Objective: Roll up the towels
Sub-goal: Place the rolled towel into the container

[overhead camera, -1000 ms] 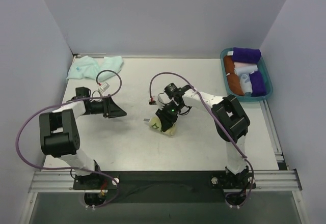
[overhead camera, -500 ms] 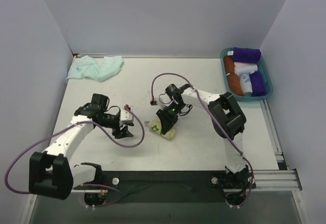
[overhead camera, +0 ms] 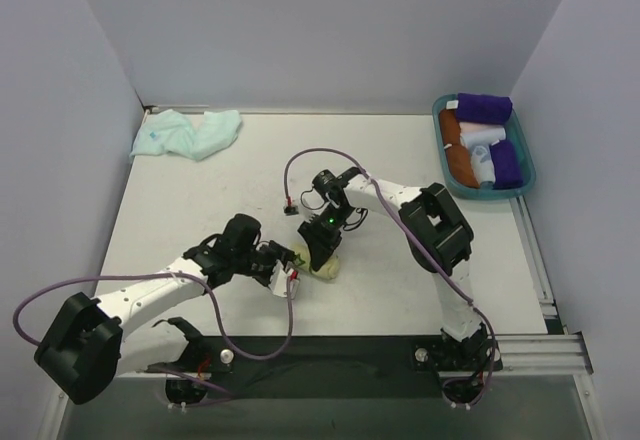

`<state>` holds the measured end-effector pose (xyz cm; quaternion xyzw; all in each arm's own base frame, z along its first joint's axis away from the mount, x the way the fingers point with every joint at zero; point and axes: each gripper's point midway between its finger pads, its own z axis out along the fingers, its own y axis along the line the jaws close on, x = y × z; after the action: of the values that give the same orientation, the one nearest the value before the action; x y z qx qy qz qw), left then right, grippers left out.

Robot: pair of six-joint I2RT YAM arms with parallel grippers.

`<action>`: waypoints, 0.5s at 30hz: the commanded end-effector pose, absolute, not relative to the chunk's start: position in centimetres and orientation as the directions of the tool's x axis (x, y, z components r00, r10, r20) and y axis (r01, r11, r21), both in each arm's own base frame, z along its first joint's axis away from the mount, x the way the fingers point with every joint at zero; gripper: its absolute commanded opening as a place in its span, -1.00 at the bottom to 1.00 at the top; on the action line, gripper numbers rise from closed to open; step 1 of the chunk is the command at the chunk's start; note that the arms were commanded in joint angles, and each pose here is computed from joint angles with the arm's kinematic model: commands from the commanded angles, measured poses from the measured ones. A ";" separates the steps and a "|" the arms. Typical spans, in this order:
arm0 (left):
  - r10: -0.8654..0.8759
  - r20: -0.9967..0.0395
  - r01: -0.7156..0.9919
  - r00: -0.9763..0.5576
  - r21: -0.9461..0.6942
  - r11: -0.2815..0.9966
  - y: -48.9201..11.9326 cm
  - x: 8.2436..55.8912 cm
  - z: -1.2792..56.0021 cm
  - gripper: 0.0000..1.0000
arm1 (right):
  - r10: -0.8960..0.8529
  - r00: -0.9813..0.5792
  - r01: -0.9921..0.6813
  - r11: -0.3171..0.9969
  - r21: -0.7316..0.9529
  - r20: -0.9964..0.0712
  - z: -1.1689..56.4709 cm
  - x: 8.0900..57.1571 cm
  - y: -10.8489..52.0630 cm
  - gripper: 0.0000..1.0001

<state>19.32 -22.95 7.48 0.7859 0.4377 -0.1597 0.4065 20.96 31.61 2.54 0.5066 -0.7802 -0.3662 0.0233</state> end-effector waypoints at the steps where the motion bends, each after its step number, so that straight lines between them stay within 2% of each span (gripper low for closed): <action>1: 0.550 -0.534 0.727 0.643 0.651 -0.217 -24.4 22.9 9.2 0.18 | -0.852 -0.456 -0.771 0.234 0.593 -0.258 1.4 19.8 30.2 -1.00; 5: 0.541 -0.518 0.709 0.662 0.668 -0.228 -25.1 23.3 8.6 0.19 | -0.860 -0.439 -0.775 0.216 0.594 -0.259 1.4 19.4 30.3 -1.00; 11: 0.560 -0.527 0.744 0.639 0.607 -0.278 -25.4 22.7 6.3 0.17 | -0.860 -0.433 -0.779 0.207 0.591 -0.270 1.7 19.4 30.6 -0.99; 12: 0.569 -0.531 0.757 0.628 0.585 -0.291 -25.2 22.4 5.7 0.07 | -0.860 -0.431 -0.789 0.211 0.578 -0.274 1.9 19.7 30.5 -0.93; 15: 0.598 -0.538 0.794 0.594 0.513 -0.327 -24.5 21.2 4.4 -0.27 | -0.863 -0.420 -0.811 0.218 0.543 -0.280 2.4 20.1 30.1 -0.46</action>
<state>21.99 -24.66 5.06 0.7943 0.4289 -0.1158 0.4145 20.30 31.56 2.50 0.5208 -0.7724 -0.3622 0.0302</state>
